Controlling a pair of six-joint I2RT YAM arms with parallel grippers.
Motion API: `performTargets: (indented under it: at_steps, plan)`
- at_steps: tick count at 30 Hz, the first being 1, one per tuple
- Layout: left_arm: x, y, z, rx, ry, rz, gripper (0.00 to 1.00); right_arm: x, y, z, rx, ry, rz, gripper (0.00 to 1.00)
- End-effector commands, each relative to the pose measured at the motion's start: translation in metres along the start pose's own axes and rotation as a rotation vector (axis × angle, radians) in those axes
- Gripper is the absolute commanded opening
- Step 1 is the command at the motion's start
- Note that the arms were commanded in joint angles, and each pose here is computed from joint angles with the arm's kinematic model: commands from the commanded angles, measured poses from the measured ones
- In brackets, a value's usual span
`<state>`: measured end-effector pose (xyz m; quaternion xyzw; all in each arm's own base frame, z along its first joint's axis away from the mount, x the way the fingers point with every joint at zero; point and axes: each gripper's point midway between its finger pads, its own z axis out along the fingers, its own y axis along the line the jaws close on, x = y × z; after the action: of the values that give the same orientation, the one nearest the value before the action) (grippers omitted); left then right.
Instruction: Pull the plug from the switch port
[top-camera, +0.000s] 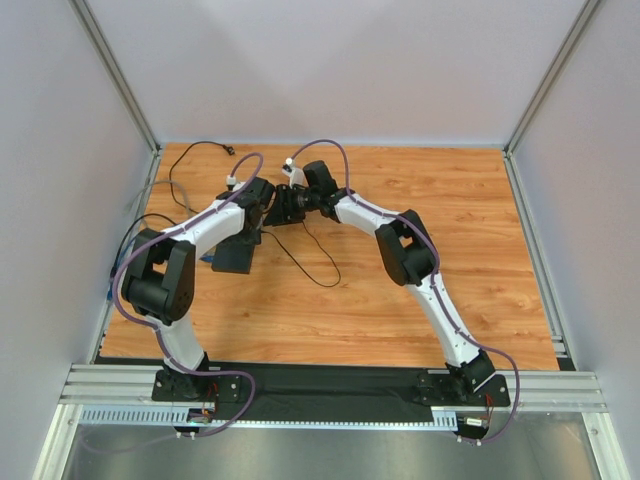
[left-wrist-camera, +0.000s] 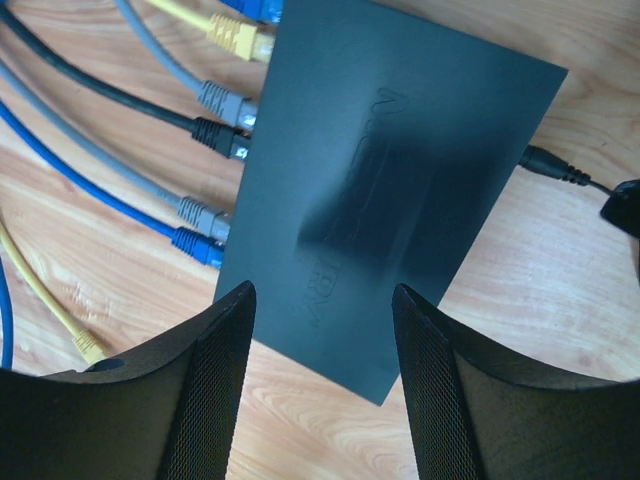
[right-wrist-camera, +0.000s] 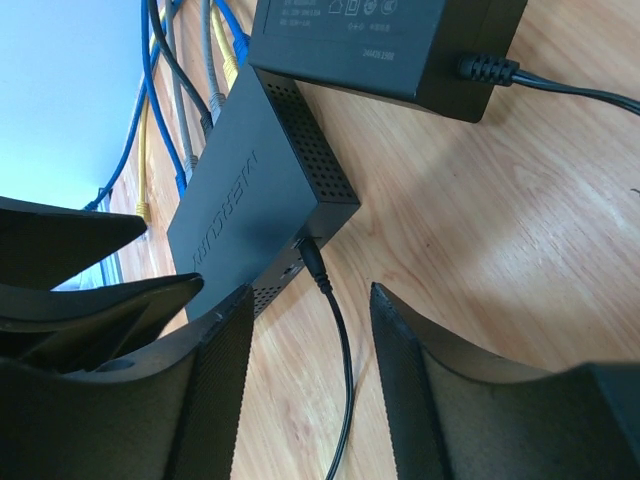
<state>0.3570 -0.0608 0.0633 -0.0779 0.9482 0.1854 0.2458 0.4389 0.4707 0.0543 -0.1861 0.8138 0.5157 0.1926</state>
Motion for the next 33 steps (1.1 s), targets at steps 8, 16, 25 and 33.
performTargets:
  at_steps: [8,16,25,33]
  plan:
    - [-0.018,-0.019,0.002,0.042,-0.041,0.028,0.66,-0.013,0.005,0.007,-0.063,-0.009,0.013,0.41]
    - [-0.018,-0.026,-0.001,0.088,-0.052,0.000,0.66,-0.010,0.001,0.010,-0.054,-0.001,0.026,0.36]
    - [-0.014,-0.031,0.005,0.090,-0.035,0.008,0.66,-0.004,-0.003,0.011,-0.048,0.020,0.051,0.36]
    - [-0.009,-0.036,0.013,0.093,-0.015,0.009,0.66,0.001,-0.005,0.013,-0.043,0.034,0.055,0.36]
